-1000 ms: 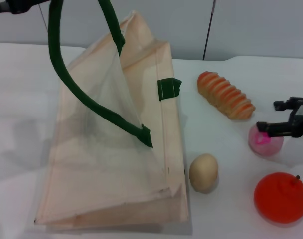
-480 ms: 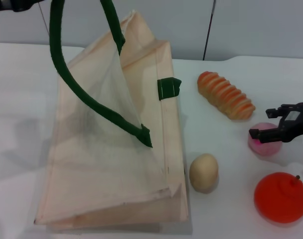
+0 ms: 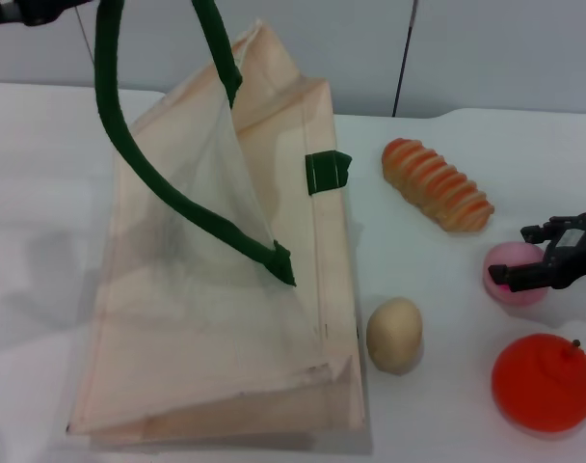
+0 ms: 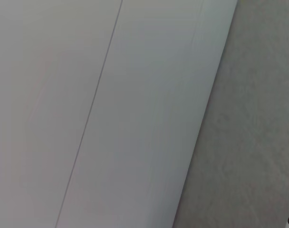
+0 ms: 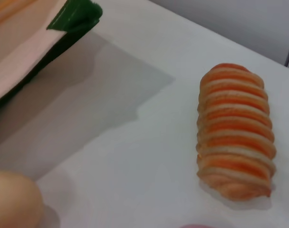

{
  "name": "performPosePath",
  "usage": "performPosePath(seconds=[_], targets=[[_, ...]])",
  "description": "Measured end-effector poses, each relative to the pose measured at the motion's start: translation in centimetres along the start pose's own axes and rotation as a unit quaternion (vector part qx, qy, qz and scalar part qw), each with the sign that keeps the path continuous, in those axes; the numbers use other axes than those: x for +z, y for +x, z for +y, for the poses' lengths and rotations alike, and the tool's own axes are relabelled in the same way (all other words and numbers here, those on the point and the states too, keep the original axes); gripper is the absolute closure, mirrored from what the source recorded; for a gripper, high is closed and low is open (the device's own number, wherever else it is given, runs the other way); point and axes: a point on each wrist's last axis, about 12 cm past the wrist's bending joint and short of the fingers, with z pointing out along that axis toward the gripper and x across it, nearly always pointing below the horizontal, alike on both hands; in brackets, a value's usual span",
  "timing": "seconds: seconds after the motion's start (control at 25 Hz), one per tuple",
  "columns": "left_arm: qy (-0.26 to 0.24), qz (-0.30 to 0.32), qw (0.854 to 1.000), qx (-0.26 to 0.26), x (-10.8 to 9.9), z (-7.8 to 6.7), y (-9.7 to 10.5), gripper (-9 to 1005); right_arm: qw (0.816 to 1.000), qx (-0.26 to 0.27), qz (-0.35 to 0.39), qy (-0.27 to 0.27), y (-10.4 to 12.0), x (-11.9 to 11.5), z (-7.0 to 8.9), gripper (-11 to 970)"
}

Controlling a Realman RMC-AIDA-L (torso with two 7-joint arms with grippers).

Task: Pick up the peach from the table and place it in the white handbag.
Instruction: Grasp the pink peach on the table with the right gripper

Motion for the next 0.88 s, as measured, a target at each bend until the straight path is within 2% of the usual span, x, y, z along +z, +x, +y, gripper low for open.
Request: performPosePath(seconds=[0.56, 0.68, 0.88], targets=[[-0.004, 0.0, 1.0, -0.002, -0.32, -0.03, 0.22, 851, 1.0, -0.008, 0.01, -0.006, 0.39, -0.13, 0.09, 146], [-0.004, -0.001, 1.0, -0.002, -0.36, -0.03, 0.24, 851, 0.999, -0.023, 0.015, -0.015, 0.52, -0.15, 0.31, 147], [-0.003, -0.002, 1.0, -0.001, -0.26, -0.02, 0.15, 851, 0.998, -0.047, 0.01, -0.031, 0.36, -0.09, 0.7, 248]])
